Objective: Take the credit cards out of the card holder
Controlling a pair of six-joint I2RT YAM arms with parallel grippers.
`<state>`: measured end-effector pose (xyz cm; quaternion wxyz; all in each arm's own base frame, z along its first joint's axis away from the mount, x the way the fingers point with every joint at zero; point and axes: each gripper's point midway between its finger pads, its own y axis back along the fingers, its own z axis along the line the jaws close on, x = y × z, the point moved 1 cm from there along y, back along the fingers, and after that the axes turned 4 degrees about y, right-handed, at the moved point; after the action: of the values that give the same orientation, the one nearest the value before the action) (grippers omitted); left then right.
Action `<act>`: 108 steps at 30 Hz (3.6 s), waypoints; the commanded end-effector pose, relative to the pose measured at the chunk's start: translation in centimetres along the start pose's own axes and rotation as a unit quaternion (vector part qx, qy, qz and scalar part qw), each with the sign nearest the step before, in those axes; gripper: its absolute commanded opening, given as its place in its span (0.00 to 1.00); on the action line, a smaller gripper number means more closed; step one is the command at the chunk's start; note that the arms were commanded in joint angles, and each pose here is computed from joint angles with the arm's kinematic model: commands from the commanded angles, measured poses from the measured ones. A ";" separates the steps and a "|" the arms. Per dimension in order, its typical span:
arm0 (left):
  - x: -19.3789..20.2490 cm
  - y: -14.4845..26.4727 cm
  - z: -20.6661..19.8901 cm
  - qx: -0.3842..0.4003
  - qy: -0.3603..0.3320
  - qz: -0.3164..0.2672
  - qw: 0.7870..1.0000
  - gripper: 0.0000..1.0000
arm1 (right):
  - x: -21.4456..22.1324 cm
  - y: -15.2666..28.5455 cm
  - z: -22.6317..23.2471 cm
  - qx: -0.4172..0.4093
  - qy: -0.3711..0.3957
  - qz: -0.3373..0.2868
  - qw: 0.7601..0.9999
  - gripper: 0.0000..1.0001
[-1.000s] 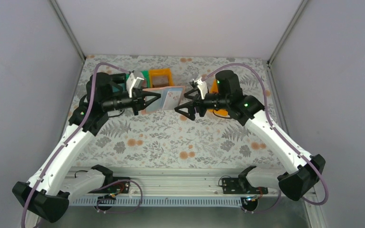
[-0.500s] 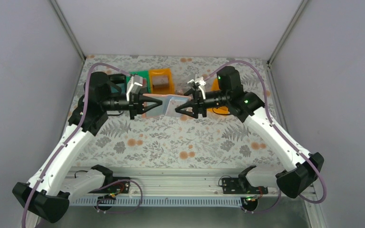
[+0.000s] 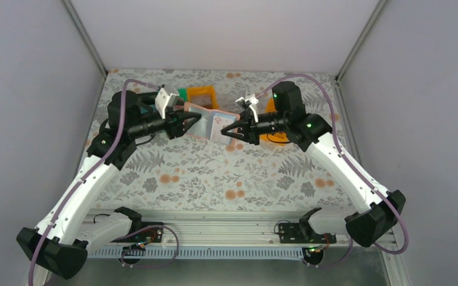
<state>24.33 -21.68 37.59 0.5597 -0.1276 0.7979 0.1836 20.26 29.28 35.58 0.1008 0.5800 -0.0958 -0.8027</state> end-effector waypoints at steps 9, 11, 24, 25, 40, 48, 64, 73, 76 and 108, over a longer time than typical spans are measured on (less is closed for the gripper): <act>-2.7 3.3 7.5 -0.251 -0.166 -0.004 0.954 0.64 | 2.1 2.1 -12.1 0.329 -0.221 0.034 0.917 0.04; -1.7 1.8 3.8 -0.135 -0.165 0.010 0.977 0.60 | 2.6 0.8 -12.5 0.311 -0.235 0.053 0.919 0.04; 3.7 -1.5 -2.3 0.113 -0.010 0.037 0.993 0.37 | -2.7 -1.4 -3.1 0.095 -0.093 0.015 0.991 0.04; 3.8 -1.6 -2.3 0.115 -0.007 0.039 0.993 0.37 | -2.9 -1.4 -2.4 0.080 -0.083 0.012 0.993 0.04; 1.6 -1.2 -2.2 0.119 -0.001 0.018 0.993 0.28 | -2.7 -3.0 3.5 -0.041 0.022 0.012 0.999 0.04; -0.8 -1.8 -4.4 0.180 0.029 -0.004 0.983 0.32 | -2.4 -4.0 2.2 -0.029 0.022 0.014 0.999 0.04; 1.4 -1.5 -6.3 0.224 0.022 0.032 0.974 0.02 | -1.4 -3.6 1.0 -0.022 0.016 0.010 1.000 0.17; 1.7 -0.6 -4.9 0.201 0.032 0.028 0.979 0.02 | 0.2 -1.7 1.9 -0.033 0.001 -0.002 0.999 0.33; 1.9 -0.4 -5.1 0.206 0.023 0.027 0.978 0.03 | 0.5 -1.5 2.0 -0.036 -0.006 -0.001 0.999 0.34; 1.9 0.7 -5.6 0.206 -0.021 0.042 0.977 0.02 | 1.2 1.1 1.6 0.000 -0.016 0.001 1.000 0.11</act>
<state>19.21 -23.80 36.12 0.5504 0.0341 0.8328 0.0483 19.03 28.39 34.94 0.1001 0.5638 -0.1026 -0.8134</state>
